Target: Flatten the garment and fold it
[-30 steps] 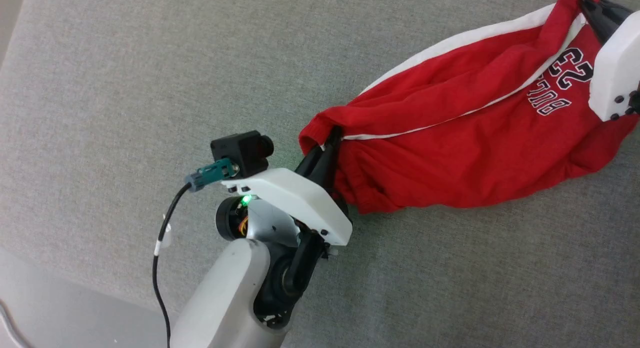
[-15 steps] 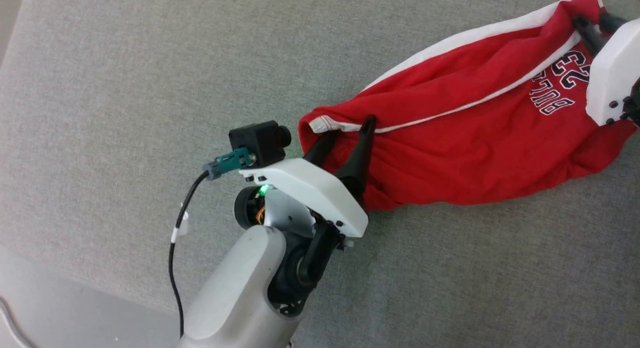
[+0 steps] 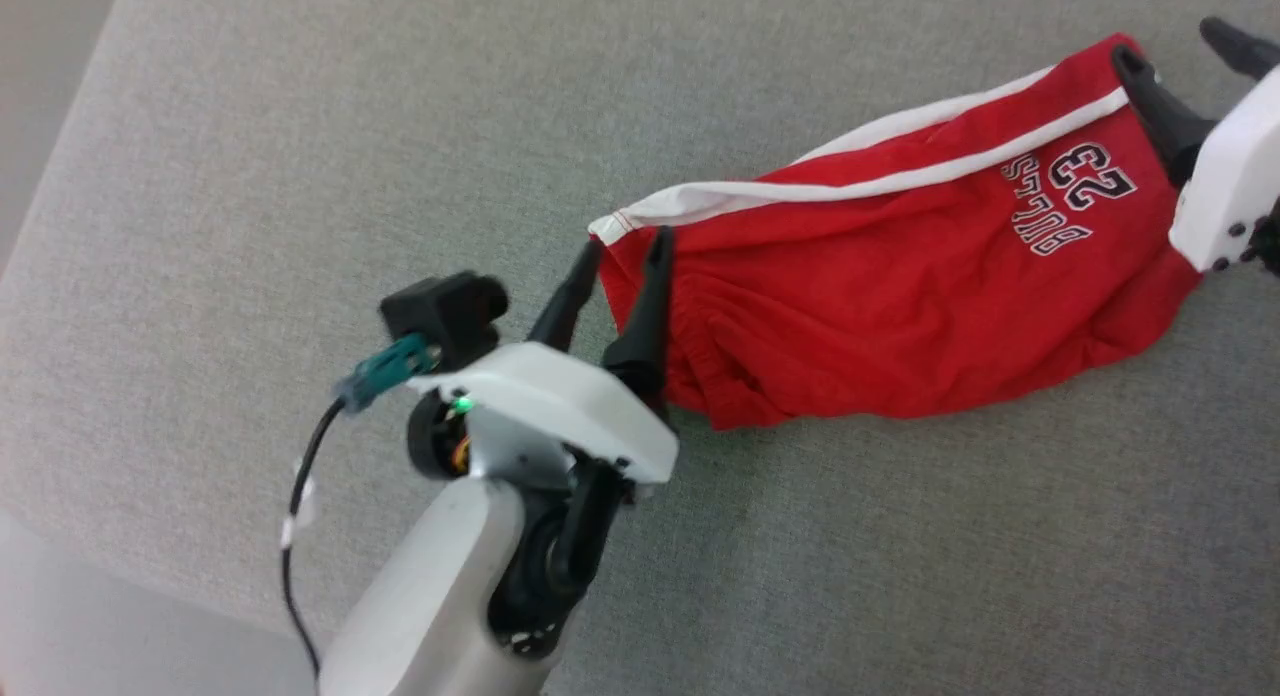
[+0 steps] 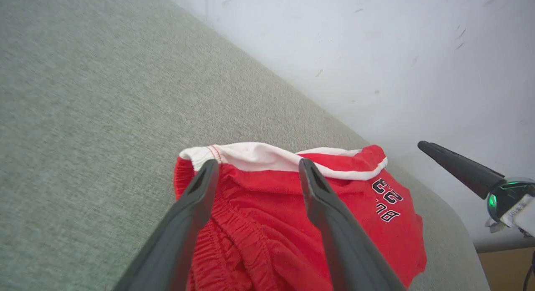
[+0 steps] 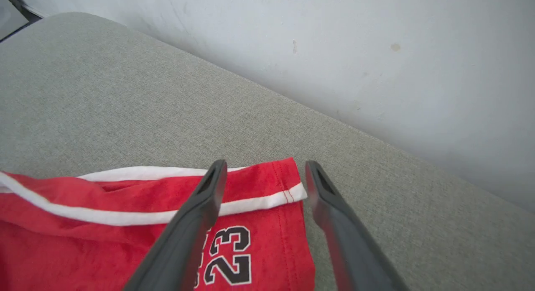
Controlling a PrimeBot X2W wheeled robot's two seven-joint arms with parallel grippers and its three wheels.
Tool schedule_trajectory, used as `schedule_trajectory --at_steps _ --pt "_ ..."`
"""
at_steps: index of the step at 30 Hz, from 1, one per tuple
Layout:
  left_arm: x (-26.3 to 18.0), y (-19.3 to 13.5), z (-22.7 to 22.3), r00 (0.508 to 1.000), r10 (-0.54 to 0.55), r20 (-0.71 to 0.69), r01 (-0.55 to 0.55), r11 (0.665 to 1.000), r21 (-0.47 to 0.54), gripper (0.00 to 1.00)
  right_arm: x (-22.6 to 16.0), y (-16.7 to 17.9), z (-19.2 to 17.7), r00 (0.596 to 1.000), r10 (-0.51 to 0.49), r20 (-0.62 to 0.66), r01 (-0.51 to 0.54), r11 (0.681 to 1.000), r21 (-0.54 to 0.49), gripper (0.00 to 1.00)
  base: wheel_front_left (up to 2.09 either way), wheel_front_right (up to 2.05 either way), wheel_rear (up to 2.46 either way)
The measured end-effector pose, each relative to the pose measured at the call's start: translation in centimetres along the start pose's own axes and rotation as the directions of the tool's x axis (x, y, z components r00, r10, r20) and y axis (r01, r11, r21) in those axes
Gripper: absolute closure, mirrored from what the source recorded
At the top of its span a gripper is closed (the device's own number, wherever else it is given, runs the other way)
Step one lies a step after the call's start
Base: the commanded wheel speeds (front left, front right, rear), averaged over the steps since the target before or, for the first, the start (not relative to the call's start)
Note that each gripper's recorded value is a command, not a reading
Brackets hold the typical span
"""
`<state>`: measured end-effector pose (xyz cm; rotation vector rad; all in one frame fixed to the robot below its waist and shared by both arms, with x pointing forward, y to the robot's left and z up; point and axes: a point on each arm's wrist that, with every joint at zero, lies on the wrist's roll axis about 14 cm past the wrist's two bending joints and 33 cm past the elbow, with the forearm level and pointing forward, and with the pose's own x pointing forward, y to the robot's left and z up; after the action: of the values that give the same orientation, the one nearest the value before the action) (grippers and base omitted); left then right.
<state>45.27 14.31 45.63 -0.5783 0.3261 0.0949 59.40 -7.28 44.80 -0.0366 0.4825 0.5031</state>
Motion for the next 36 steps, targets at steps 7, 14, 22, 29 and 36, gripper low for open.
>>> schedule_trajectory --at_steps 7,14,22,29,36 --pt "-4.7 0.4 5.4 0.966 -0.034 0.255 0.011 0.996 0.093 0.0 -5.8 3.1 4.3 0.968 0.037 0.246 -0.045 0.999 0.027 0.0 0.0 0.0 0.0" --pt "-9.0 1.3 6.6 0.92 -0.059 0.388 -0.03 0.975 0.219 0.0 -12.3 4.1 4.0 0.906 -0.043 0.42 0.036 0.999 0.024 0.0 0.0 0.0 0.0" --pt "-11.5 2.7 4.2 0.929 0.016 0.37 -0.104 0.97 0.22 0.0 -17.3 4.6 0.0 0.887 -0.181 0.424 0.134 0.981 0.139 0.0 0.0 0.0 0.0" --pt "-9.7 1.5 4.0 0.959 -0.019 0.282 -0.062 0.96 0.274 0.0 -19.3 4.5 0.5 0.864 -0.218 0.454 0.174 0.975 0.138 0.0 0.0 0.0 0.0" --pt "-5.7 0.4 2.7 0.997 -0.029 0.072 0.01 0.968 0.252 0.0 -18.9 4.4 0.7 0.867 -0.219 0.449 0.174 0.975 0.138 0.0 0.0 0.0 0.0"
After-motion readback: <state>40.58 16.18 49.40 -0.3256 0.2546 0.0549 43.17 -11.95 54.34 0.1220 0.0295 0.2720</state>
